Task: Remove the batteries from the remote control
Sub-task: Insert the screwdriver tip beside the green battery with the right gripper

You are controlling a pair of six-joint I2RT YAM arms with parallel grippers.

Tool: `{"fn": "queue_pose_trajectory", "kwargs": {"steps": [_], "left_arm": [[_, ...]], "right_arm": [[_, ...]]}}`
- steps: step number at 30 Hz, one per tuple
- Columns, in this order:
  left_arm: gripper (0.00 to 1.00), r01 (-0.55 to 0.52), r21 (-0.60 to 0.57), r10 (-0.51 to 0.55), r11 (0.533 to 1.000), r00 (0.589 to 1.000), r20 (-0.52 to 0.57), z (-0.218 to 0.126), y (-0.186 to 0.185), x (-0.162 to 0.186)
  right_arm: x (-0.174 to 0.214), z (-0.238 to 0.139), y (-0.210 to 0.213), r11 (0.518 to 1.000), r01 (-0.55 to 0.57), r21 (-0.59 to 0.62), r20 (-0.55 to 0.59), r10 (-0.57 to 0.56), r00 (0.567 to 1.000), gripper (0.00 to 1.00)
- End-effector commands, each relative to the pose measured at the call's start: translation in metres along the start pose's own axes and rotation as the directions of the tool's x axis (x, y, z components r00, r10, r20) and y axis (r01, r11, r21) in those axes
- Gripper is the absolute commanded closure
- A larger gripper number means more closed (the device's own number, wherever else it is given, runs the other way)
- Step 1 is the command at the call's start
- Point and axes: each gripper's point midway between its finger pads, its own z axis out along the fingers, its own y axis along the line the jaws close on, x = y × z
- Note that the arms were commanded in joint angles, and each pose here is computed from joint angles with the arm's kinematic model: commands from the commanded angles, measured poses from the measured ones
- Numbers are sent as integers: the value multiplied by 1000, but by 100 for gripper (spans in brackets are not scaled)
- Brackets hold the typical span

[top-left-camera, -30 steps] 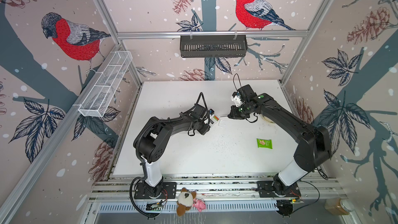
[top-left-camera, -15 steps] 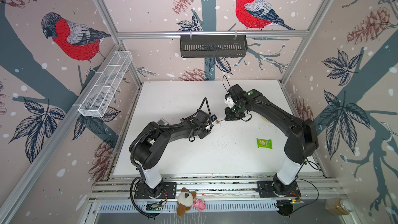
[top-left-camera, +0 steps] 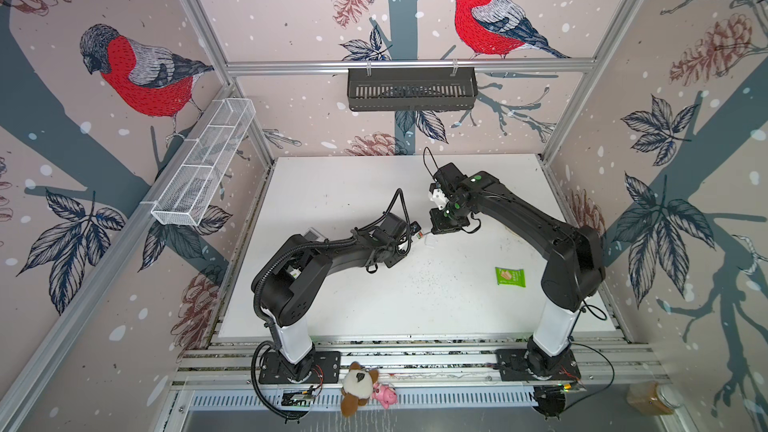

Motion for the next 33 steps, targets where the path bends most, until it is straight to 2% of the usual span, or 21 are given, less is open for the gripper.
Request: {"fn": "queue_pose_trajectory", "kwargs": {"steps": [1,26,29,33], "left_arm": [[100,-30,32,32,999,996,-82,2,-8,21],[100,-20,84,26,996,997,-67,2,-18,18],[100,-12,123,19,992,998,-53,0,-24,13],[100,14,239,-8,971,1000,-22,-5,-42,4]], "right_arm": [[5,2,1,1000,4,2,-26,-4,1000,99],[11,23,-13,998,-15,53,-35,16,999,99],[14,29,-20,996,-19,84,-12,20,1000,99],[12,32,-17,999,-14,38,104,10,995,99]]}}
